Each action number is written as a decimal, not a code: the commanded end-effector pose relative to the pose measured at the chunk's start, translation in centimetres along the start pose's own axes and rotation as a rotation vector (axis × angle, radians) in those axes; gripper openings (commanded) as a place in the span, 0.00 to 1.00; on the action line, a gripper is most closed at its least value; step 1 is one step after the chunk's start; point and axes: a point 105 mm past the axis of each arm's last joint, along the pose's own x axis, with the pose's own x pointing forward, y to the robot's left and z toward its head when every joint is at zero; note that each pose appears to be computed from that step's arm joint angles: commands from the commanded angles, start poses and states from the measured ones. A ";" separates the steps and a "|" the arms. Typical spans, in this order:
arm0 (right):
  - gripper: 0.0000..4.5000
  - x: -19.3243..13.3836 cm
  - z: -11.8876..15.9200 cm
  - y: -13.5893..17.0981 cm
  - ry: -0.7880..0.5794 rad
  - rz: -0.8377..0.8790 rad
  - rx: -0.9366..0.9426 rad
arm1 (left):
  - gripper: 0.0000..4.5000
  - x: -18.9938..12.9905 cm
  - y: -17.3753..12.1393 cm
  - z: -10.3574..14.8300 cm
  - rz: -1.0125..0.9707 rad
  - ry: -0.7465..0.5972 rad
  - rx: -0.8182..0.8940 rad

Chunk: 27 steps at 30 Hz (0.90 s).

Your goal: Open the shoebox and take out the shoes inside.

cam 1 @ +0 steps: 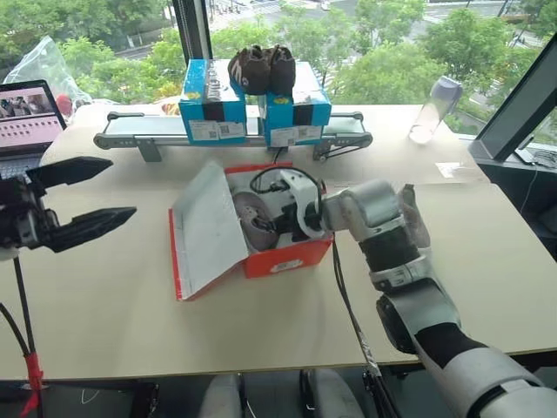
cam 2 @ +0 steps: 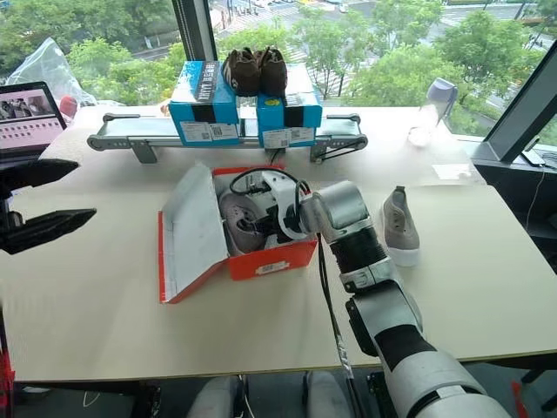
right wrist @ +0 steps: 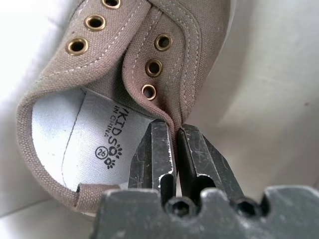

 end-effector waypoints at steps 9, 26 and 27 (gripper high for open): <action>0.01 -5.9 5.5 2.5 -0.178 0.060 -0.005 | 1.00 0.4 0.1 -1.7 -0.021 0.009 0.003; 0.01 -1.1 -0.5 1.6 -0.005 0.145 0.197 | 1.00 0.7 -0.2 -1.9 -0.054 0.025 -0.001; 0.01 -0.8 -0.9 1.1 0.009 0.117 0.185 | 1.00 0.8 -0.2 -2.0 -0.057 0.026 -0.001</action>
